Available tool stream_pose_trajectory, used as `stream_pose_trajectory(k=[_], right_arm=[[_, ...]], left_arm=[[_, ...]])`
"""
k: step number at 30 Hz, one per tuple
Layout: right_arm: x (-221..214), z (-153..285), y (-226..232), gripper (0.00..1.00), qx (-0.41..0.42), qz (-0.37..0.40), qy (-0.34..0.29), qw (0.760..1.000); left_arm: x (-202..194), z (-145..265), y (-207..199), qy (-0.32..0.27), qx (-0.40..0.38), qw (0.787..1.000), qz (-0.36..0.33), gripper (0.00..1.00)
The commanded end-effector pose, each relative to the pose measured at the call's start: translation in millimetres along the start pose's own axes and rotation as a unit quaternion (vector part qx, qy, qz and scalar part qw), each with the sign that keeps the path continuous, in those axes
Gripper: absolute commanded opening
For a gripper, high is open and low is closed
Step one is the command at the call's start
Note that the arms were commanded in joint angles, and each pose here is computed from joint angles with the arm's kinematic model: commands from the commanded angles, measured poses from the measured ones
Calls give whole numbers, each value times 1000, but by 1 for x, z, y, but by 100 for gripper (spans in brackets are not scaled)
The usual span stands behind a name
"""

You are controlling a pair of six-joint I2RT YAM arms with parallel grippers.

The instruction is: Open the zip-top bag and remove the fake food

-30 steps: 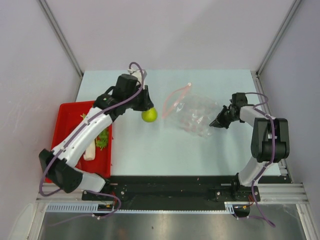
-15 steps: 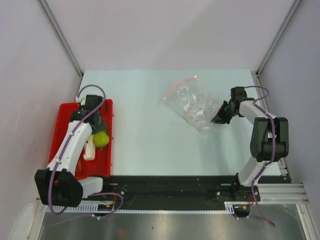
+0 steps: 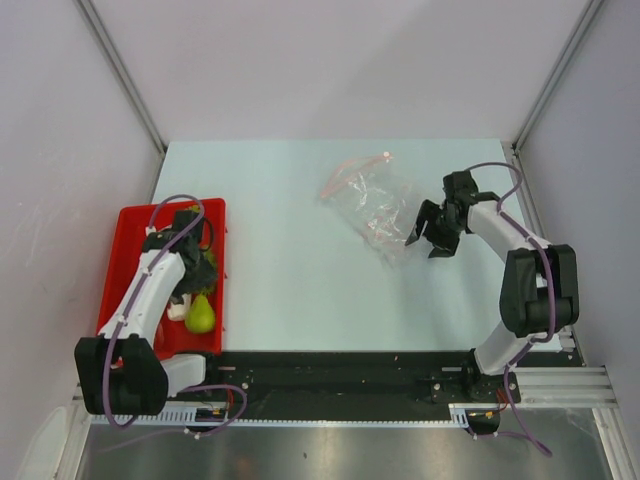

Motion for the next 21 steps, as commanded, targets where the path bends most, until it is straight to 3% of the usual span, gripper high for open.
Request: stream_pose_trajectory(k=[1, 2, 3, 4, 9, 13, 17, 19, 20, 21], right_arm=[[8, 29, 5, 81, -19, 32, -35, 999], [7, 31, 5, 85, -22, 32, -36, 999], [7, 36, 5, 87, -24, 35, -41, 998], [5, 39, 3, 99, -33, 35, -37, 998], [3, 59, 4, 100, -59, 54, -51, 996], [-2, 85, 20, 100, -20, 83, -80, 993], [-6, 115, 39, 100, 55, 101, -122, 986], [-10, 133, 49, 100, 104, 106, -141, 979], [-16, 156, 55, 100, 127, 116, -179, 969], [-16, 174, 64, 100, 168, 132, -213, 953]], left_arm=[[0, 2, -6, 13, -12, 1000, 25, 78], [1, 3, -6, 12, -11, 999, 27, 82], [5, 7, -8, 7, -18, 999, 31, 95], [7, 11, -9, 4, -24, 999, 33, 95], [24, 59, -40, -52, -133, 990, 8, 99], [17, 116, -96, -76, -293, 951, -58, 99], [-6, 191, -139, -117, -473, 868, -97, 99], [-16, 241, -141, -152, -595, 785, -82, 100], [-28, 239, -139, -150, -624, 762, -86, 99], [-29, 268, -136, -164, -695, 698, -55, 99]])
Point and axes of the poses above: each gripper's point midway between its finger pads, its own z axis back along the fingers, its own y axis along the line the jaws close on, x = y × z, the point moved 8 cm from there along z, back along the fingers, and after that the axes turned 14 degrees about z, right-handed, at the moved point
